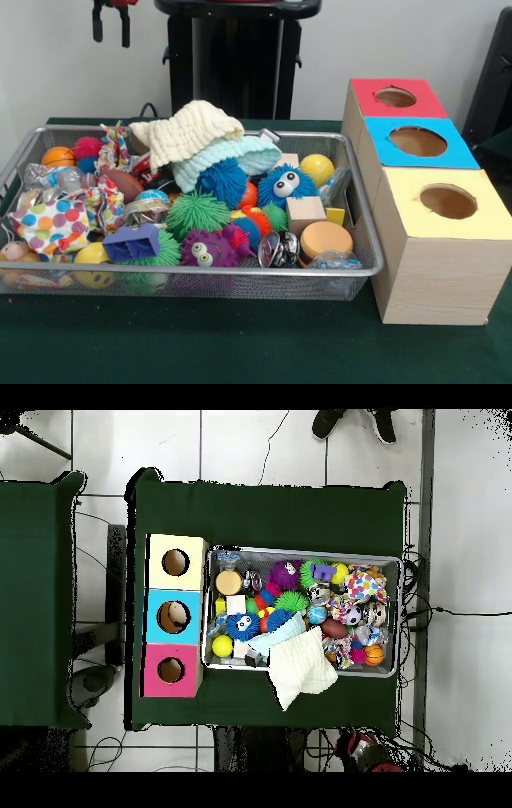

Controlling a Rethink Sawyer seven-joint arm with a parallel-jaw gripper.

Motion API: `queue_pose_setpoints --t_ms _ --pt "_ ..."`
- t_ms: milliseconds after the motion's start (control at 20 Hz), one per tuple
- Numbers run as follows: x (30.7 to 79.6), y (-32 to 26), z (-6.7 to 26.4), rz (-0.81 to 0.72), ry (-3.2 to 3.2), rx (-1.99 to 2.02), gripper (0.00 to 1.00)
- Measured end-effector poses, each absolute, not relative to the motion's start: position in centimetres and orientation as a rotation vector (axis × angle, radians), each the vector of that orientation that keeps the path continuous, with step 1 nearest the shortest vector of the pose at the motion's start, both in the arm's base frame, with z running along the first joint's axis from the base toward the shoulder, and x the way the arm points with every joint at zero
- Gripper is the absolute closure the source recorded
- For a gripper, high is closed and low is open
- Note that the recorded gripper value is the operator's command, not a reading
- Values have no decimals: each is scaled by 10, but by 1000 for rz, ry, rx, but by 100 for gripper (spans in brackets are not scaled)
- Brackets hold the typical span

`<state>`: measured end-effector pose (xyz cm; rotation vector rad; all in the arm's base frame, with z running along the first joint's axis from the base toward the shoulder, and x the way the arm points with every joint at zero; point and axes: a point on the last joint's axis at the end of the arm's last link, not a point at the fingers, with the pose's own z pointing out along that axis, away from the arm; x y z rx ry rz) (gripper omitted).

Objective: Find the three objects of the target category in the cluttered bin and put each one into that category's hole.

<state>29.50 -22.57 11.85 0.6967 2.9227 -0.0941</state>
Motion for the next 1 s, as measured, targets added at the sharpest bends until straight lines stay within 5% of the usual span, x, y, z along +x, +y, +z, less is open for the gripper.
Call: queue_pose_setpoints --t_ms 1000 --pt "313 -219 121 -70 2917 608 0"
